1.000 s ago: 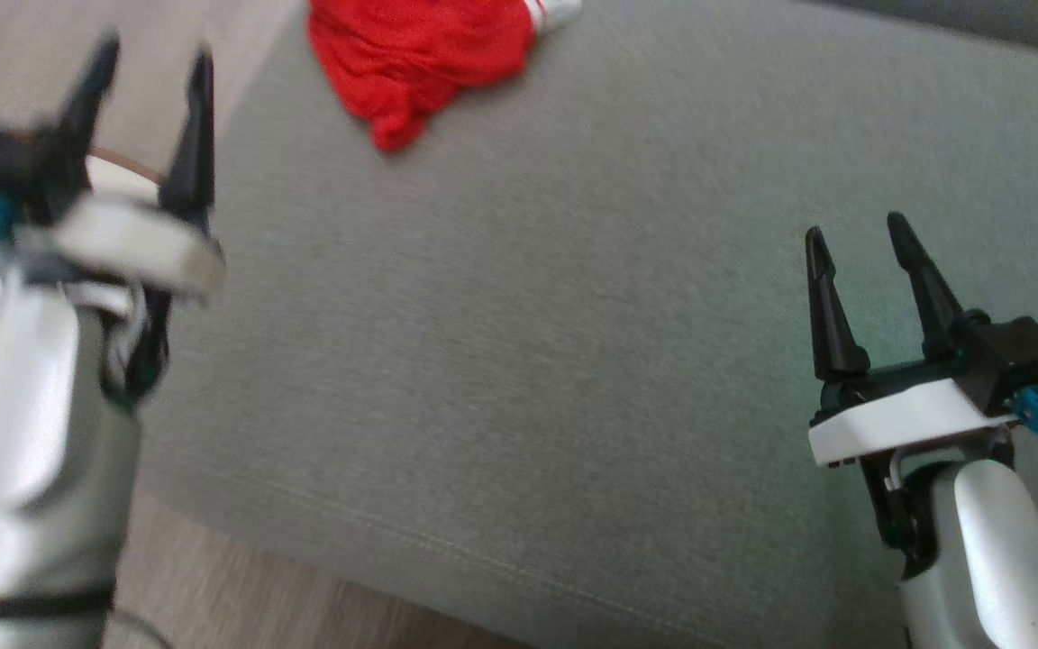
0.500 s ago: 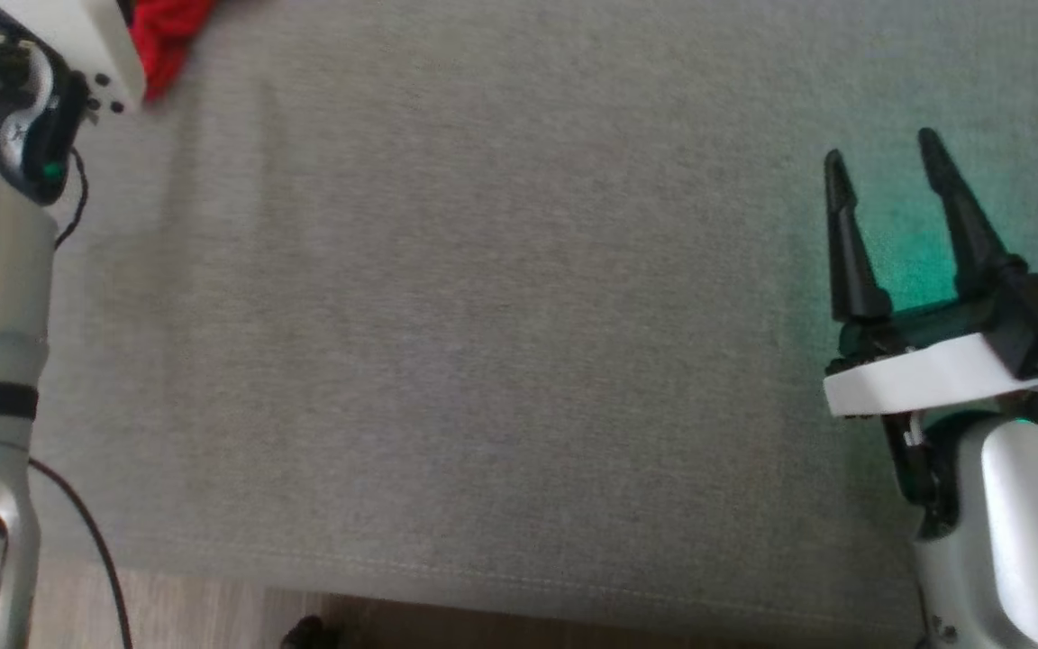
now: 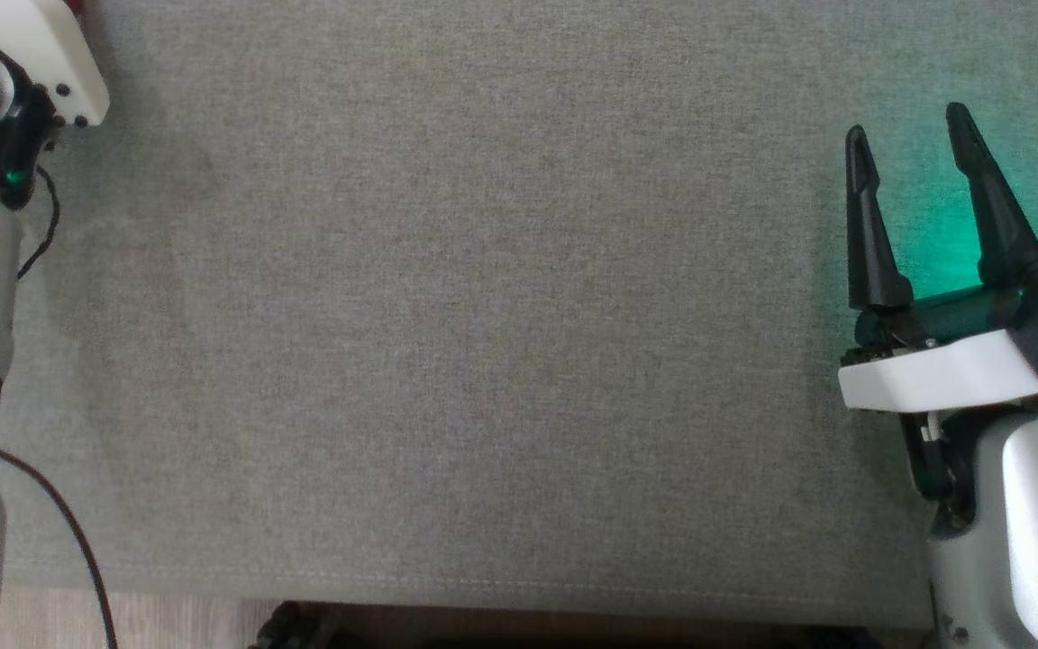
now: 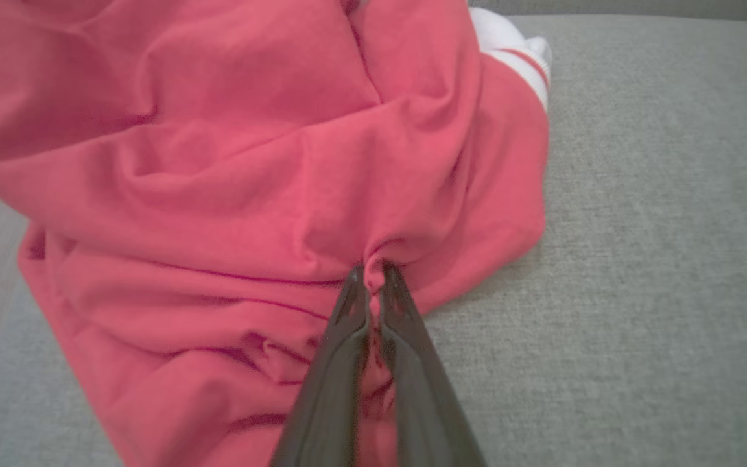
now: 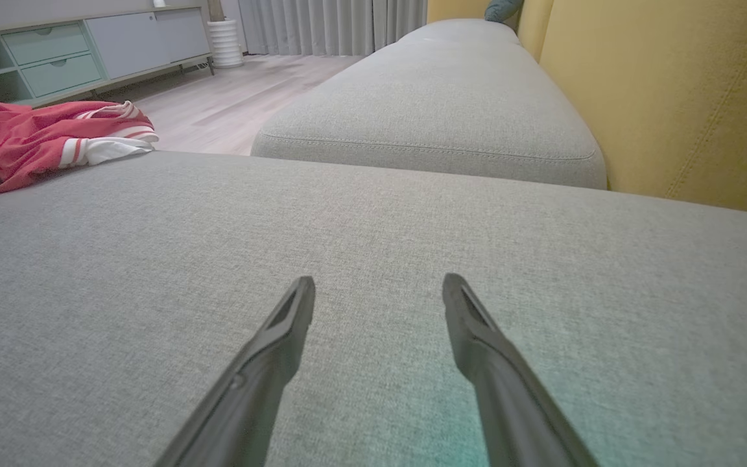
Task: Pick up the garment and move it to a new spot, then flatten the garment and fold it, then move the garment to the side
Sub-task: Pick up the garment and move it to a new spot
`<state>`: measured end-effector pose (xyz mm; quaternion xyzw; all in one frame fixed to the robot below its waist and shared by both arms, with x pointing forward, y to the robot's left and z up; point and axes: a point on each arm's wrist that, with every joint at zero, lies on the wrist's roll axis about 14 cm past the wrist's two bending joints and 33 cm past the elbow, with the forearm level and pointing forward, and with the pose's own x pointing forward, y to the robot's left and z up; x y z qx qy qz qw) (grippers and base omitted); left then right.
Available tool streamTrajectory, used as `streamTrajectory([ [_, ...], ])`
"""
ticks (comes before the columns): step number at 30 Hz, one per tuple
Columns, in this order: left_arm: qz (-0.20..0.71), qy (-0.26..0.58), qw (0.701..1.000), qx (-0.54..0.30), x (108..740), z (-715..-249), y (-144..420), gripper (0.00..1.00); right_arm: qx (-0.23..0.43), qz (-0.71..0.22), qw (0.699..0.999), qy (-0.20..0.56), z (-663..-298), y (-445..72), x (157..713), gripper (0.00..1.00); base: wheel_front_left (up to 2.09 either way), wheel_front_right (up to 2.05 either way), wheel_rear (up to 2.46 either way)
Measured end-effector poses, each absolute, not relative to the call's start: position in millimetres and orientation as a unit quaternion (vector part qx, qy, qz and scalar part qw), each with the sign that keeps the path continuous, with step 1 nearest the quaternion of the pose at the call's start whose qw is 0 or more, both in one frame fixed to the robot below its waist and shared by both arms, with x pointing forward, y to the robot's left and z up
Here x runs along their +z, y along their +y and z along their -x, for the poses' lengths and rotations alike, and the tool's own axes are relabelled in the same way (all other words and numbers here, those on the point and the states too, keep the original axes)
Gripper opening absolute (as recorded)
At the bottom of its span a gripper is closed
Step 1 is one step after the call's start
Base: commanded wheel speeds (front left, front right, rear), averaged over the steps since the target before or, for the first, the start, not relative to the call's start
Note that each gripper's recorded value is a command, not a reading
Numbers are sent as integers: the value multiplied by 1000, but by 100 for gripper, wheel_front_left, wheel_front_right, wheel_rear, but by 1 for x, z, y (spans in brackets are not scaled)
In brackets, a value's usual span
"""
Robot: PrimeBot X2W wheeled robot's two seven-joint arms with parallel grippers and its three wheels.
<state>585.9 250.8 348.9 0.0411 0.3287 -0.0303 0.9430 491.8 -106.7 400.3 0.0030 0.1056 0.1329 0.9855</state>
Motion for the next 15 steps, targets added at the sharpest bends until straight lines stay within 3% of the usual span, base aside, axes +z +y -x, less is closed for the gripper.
streamTrajectory([
  [8, -61, 282, 957, -24, 373, -586, 264, 0, 135, -3, 987, 91, -491, -105, 413, 100, 0, 0, 0],
  [15, -98, 187, 977, -33, 440, -598, 266, 0, 138, -16, 988, 65, -486, -102, 435, 100, 0, 0, 0],
])
